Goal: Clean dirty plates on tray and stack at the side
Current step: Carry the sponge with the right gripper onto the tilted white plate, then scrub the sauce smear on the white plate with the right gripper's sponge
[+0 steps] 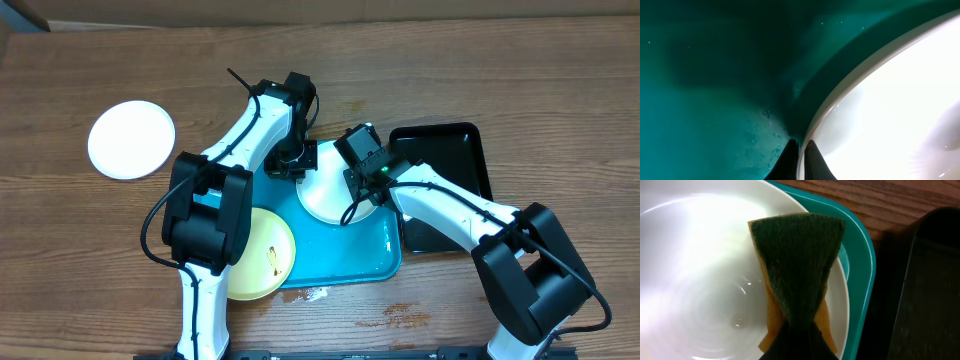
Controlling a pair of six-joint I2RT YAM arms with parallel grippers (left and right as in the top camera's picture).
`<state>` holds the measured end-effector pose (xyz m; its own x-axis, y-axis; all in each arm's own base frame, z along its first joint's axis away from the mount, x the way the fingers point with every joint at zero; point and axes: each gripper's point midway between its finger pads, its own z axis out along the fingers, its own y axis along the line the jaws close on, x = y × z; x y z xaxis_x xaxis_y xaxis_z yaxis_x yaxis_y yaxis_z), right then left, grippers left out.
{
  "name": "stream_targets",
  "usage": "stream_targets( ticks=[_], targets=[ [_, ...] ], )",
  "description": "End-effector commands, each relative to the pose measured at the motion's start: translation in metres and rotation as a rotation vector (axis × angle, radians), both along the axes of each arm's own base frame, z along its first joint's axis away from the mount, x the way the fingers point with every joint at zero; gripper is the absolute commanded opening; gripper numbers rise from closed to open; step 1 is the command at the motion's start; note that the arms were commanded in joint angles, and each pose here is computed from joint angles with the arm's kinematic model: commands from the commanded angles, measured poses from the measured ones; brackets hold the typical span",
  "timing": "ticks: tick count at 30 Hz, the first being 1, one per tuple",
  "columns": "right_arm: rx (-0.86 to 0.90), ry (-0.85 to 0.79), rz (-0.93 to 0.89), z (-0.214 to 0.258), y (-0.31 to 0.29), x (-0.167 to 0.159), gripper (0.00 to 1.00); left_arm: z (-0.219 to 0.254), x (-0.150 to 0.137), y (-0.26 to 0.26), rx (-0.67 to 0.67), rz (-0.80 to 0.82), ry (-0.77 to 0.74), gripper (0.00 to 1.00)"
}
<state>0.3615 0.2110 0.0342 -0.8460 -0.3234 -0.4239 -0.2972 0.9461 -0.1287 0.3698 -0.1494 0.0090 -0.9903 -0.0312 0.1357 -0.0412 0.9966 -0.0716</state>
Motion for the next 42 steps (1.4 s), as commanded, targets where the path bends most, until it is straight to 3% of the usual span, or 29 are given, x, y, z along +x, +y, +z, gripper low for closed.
stream_targets(
  ticks=[1,15,27,36,42],
  targets=[
    [-0.022,-0.034,0.033,0.006,-0.002,0.006,0.04,-0.011,0.000,0.008,0.052,0.011,0.006,0.04],
    [0.157,0.082,0.160,-0.001,-0.001,0.009,0.04,-0.011,0.000,0.008,0.052,0.011,0.006,0.04],
    [0.104,0.162,0.175,-0.041,-0.007,0.003,0.04,-0.011,0.000,0.008,0.052,0.011,0.006,0.04],
    [0.301,0.349,0.388,-0.013,0.033,-0.036,0.04,-0.011,0.000,0.008,0.052,0.011,0.006,0.04],
    [0.396,0.365,0.440,-0.001,0.049,-0.040,0.04,-0.011,-0.001,0.008,0.052,0.011,0.007,0.04]
  ],
)
